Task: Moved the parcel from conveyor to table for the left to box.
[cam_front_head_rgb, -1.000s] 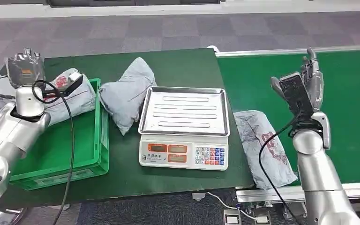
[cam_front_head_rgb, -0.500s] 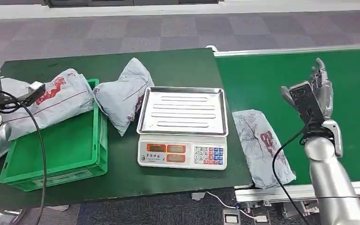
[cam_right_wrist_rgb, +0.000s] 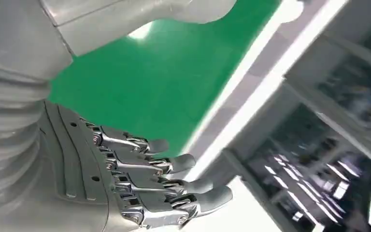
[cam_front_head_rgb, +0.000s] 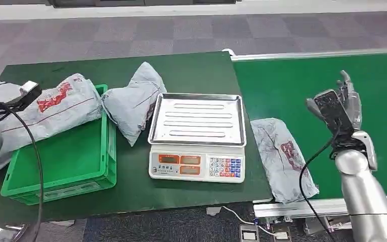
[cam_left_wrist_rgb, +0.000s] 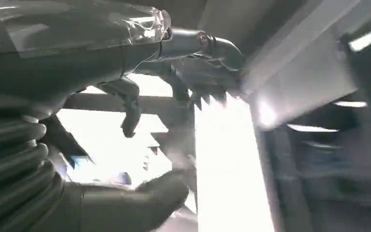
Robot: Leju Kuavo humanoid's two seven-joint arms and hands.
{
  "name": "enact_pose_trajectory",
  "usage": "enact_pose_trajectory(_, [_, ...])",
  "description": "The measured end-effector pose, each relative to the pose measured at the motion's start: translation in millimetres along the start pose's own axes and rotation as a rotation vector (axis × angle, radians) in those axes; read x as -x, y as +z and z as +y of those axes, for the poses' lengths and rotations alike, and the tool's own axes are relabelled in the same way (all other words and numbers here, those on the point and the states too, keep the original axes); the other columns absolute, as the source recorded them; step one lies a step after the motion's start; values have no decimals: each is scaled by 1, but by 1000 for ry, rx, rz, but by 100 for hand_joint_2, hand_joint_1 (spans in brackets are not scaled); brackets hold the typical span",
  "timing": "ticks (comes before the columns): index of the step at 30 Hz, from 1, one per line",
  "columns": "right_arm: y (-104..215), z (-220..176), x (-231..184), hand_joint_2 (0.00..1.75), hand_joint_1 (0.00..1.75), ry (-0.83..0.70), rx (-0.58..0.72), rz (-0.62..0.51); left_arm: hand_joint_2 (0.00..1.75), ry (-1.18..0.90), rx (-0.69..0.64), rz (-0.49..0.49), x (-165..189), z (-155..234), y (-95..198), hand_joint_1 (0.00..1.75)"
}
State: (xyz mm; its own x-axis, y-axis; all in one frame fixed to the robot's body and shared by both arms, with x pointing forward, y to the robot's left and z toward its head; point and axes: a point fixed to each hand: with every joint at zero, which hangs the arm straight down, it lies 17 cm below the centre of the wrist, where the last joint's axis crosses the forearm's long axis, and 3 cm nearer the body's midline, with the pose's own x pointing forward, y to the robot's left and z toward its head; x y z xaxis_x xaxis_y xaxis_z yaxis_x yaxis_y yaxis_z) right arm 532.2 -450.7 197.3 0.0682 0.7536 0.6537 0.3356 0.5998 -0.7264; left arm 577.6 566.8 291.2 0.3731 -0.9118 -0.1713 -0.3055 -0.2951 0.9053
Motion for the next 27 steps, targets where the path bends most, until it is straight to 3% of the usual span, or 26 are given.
enact_pose_trajectory(5, [4, 14, 27, 175, 0, 76, -13, 43, 175, 643, -55, -211, -134, 12, 40, 0])
enact_pose_trajectory(10, [4, 43, 43, 175, 0, 94, -47, 86, 175, 1270, 51, -271, -261, 36, 80, 0])
enact_pose_trajectory(11, [4, 55, 45, 175, 0, 89, -82, 102, 0, 1392, 99, -269, -282, 39, 87, 0])
enact_pose_trajectory(13, [5, 82, 50, 175, 0, 72, -166, 145, 0, 1626, 225, -288, -333, 50, 107, 0])
enact_pose_trajectory(17, [18, 131, 48, 175, 0, 54, -306, 221, 0, 1814, 351, -344, -390, 71, 139, 0])
enact_pose_trajectory(26, [31, 160, 47, 175, 0, 36, -372, 260, 0, 1875, 401, -366, -416, 81, 157, 0])
enact_pose_trajectory(27, [31, 161, 47, 175, 0, 35, -374, 261, 175, 1877, 402, -366, -417, 81, 157, 0])
